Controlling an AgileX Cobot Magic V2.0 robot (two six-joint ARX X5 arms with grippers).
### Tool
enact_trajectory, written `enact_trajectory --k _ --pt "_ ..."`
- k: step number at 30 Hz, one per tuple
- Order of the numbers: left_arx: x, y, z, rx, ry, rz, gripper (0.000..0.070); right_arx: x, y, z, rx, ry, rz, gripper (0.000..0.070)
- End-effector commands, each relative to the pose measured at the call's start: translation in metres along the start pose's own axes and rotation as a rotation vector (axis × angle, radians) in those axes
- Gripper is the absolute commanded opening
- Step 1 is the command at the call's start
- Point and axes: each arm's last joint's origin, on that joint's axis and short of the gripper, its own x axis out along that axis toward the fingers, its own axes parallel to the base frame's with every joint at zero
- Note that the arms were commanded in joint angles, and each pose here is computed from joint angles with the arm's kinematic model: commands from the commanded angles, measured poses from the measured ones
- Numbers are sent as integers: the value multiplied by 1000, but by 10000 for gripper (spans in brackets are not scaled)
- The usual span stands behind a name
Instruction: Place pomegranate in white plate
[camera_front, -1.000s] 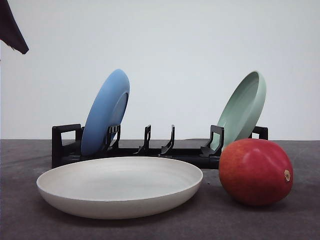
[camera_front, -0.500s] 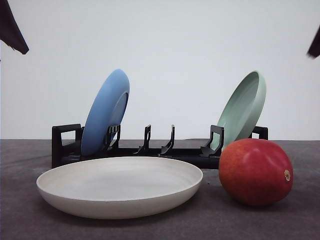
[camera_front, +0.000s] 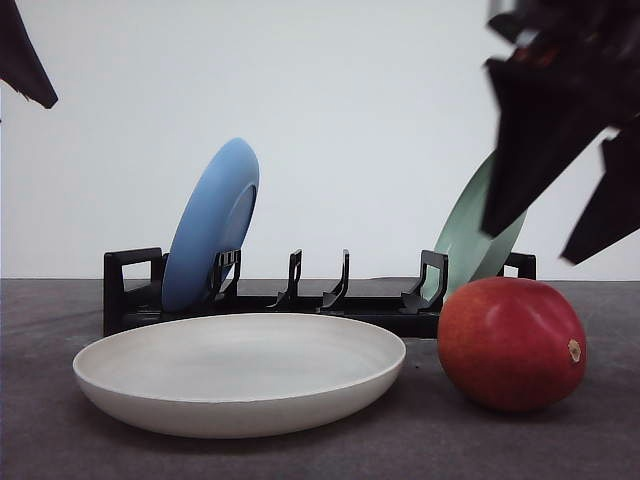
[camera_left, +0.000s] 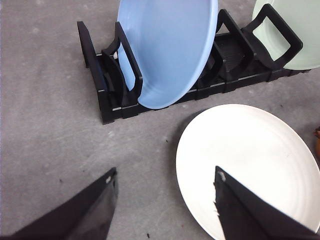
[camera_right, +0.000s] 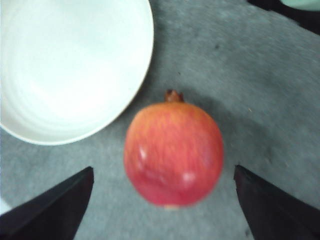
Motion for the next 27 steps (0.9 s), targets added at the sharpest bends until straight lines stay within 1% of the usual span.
enact_trajectory --k 1,7,12,16,18,19,22,25,27 --pt "-1 -1 5 8 -19 -3 353 6 2 8 4 -7 2 577" --pt "-1 -1 5 8 -19 -3 353 31 -3 13 13 36 -22 588" --pt "-1 -1 5 11 -20 -3 353 50 -8 12 29 103 -35 589" --pt "-1 -1 5 12 -20 -3 353 61 -10 10 55 150 -34 589" --pt "-1 -1 5 12 -20 -3 353 63 -10 9 64 165 -36 585" --pt "-1 -1 5 12 -20 -3 353 63 -10 8 69 169 -37 572" --pt "-1 -1 5 12 -20 -3 353 63 -9 8 87 178 -38 502" --pt "-1 -1 5 12 -20 -3 353 57 -8 11 93 210 -45 500" --pt "-1 -1 5 12 -20 -3 353 51 -6 17 76 229 -46 500"
